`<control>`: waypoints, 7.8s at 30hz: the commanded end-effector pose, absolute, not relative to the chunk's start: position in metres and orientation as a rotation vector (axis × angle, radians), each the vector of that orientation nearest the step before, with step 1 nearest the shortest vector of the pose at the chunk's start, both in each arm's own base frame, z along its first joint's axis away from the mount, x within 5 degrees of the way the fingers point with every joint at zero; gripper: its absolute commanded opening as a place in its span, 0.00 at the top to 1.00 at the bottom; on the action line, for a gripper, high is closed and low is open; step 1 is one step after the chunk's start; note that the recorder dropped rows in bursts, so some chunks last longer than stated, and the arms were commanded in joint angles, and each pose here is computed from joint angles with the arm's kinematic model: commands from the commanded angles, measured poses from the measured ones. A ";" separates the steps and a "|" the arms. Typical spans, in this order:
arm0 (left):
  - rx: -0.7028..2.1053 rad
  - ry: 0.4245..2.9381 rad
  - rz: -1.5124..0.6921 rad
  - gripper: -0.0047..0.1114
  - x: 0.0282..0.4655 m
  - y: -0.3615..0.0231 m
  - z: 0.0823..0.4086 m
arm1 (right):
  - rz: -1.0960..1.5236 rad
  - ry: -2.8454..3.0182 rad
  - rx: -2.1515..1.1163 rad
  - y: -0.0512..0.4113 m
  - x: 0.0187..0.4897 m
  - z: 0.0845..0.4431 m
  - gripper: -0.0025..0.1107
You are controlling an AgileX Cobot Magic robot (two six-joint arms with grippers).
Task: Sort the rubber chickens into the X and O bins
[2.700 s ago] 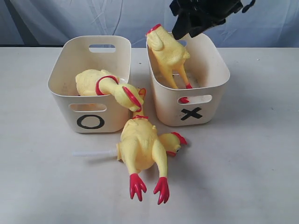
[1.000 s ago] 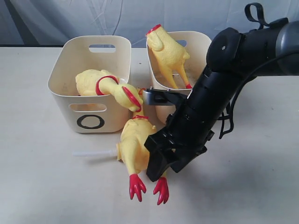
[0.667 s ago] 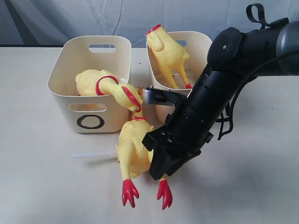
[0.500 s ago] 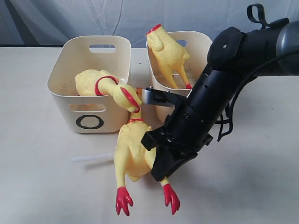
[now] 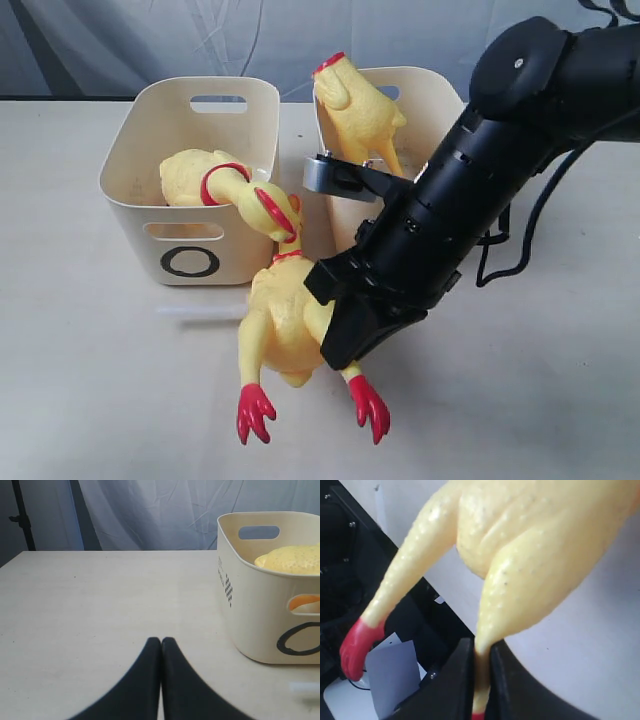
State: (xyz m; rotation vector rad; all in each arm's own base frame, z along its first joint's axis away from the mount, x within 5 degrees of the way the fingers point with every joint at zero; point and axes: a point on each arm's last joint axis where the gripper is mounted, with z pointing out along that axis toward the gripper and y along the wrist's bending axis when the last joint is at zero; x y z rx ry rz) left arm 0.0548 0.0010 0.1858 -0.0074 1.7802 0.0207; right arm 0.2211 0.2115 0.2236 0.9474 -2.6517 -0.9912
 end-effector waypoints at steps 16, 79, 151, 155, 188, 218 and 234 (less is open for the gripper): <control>-0.009 1.767 0.021 0.96 0.055 0.001 0.187 | -0.935 -2.764 0.969 0.191 0.201 0.269 0.99; -0.009 1.767 0.021 0.96 0.055 0.001 0.187 | -0.693 -3.187 1.091 0.132 0.155 0.346 0.99; -0.009 1.767 0.021 0.96 0.055 0.001 0.187 | -1.129 -3.001 0.782 0.274 0.332 0.320 0.61; -0.009 1.767 0.021 0.96 0.055 0.001 0.187 | -1.153 -3.011 0.828 0.271 0.328 0.331 0.60; -0.009 1.767 0.021 0.96 0.055 0.001 0.187 | -0.872 -3.207 1.010 0.228 0.293 0.368 0.60; -0.009 1.767 0.021 0.96 0.055 0.001 0.187 | -1.381 -2.830 1.005 0.328 0.273 0.319 0.60; -0.009 1.767 0.021 0.96 0.055 0.001 0.187 | -1.705 -2.701 0.713 0.406 0.274 0.243 0.45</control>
